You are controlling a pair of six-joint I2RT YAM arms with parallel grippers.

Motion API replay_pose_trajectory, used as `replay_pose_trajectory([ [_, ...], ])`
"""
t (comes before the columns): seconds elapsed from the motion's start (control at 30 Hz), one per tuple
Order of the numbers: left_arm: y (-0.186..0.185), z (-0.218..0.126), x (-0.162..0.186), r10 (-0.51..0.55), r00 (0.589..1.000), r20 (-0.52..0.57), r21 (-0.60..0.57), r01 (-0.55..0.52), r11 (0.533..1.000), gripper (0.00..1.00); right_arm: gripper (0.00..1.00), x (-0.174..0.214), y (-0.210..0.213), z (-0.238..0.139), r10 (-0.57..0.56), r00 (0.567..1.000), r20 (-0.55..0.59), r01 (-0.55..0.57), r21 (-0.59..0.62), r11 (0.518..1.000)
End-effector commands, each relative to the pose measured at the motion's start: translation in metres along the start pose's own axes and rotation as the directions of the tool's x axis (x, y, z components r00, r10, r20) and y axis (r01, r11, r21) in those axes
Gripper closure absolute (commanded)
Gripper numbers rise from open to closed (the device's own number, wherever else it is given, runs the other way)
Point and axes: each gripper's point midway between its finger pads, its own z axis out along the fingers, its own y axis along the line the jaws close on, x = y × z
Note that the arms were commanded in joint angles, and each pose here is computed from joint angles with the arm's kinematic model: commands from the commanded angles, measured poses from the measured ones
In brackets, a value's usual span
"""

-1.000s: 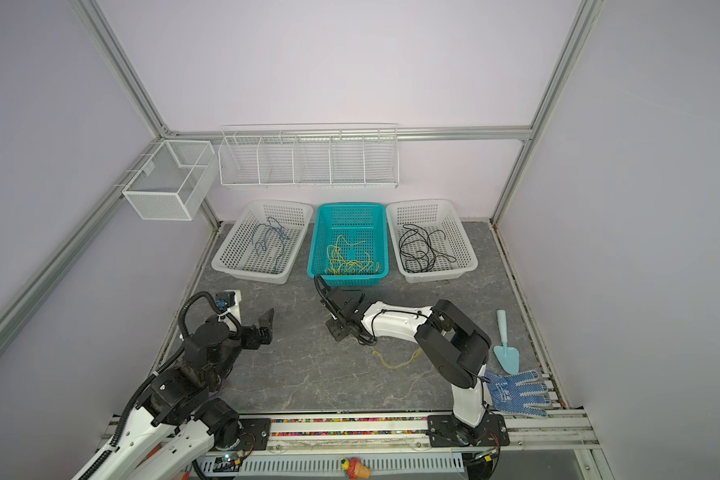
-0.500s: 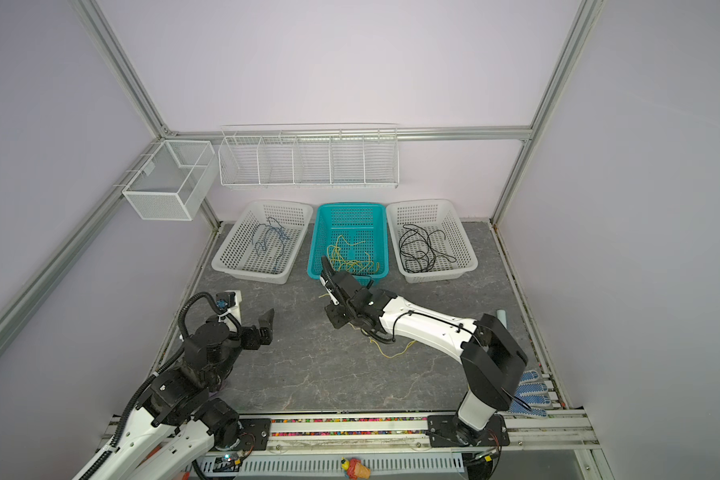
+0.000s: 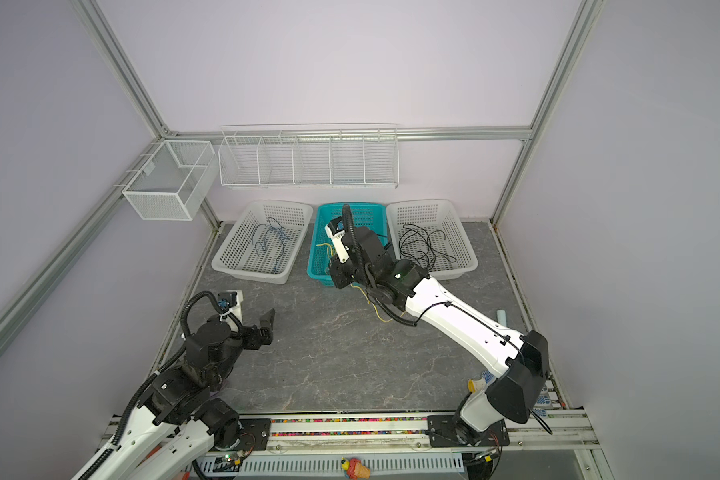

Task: Untangle the cables
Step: 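Lift the yellow wire with the right gripper over the teal basket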

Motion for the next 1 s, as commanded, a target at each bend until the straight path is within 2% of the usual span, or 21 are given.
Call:
replay_pose_trajectory([
  [0.0, -0.002, 0.002, 0.002, 0.015, 1.000, 0.001, 0.007, -0.015, 1.000, 0.01, 0.93, -0.020, -0.012, 0.013, 0.000, 1.000, 0.022, 0.000, -0.031, 1.000],
  [0.13, -0.002, 0.002, 0.003, 0.017, 1.000, 0.003, 0.010, -0.017, 1.000, 0.01, 0.93, -0.045, -0.027, 0.039, 0.010, 1.000, 0.027, -0.009, -0.051, 0.999],
  [0.3, -0.003, 0.003, 0.004, 0.023, 1.000, -0.001, 0.014, -0.023, 1.000, 0.01, 0.93, -0.064, -0.032, 0.075, -0.030, 0.998, 0.048, 0.034, -0.077, 0.996],
  [0.57, -0.003, 0.003, 0.004, 0.025, 1.000, 0.008, 0.017, -0.025, 1.000, 0.01, 0.93, -0.100, -0.029, 0.111, -0.098, 0.974, 0.203, 0.126, -0.128, 0.984],
  [0.77, -0.003, 0.002, 0.003, 0.035, 0.999, 0.015, 0.017, -0.035, 0.999, 0.01, 0.93, -0.096, -0.018, 0.140, -0.095, 0.962, 0.257, 0.156, -0.230, 0.960],
  [0.97, -0.002, 0.001, 0.001, 0.036, 0.999, 0.033, 0.019, -0.037, 0.999, 0.01, 0.93, -0.074, -0.045, 0.175, 0.033, 0.965, 0.259, 0.031, -0.241, 0.970],
])
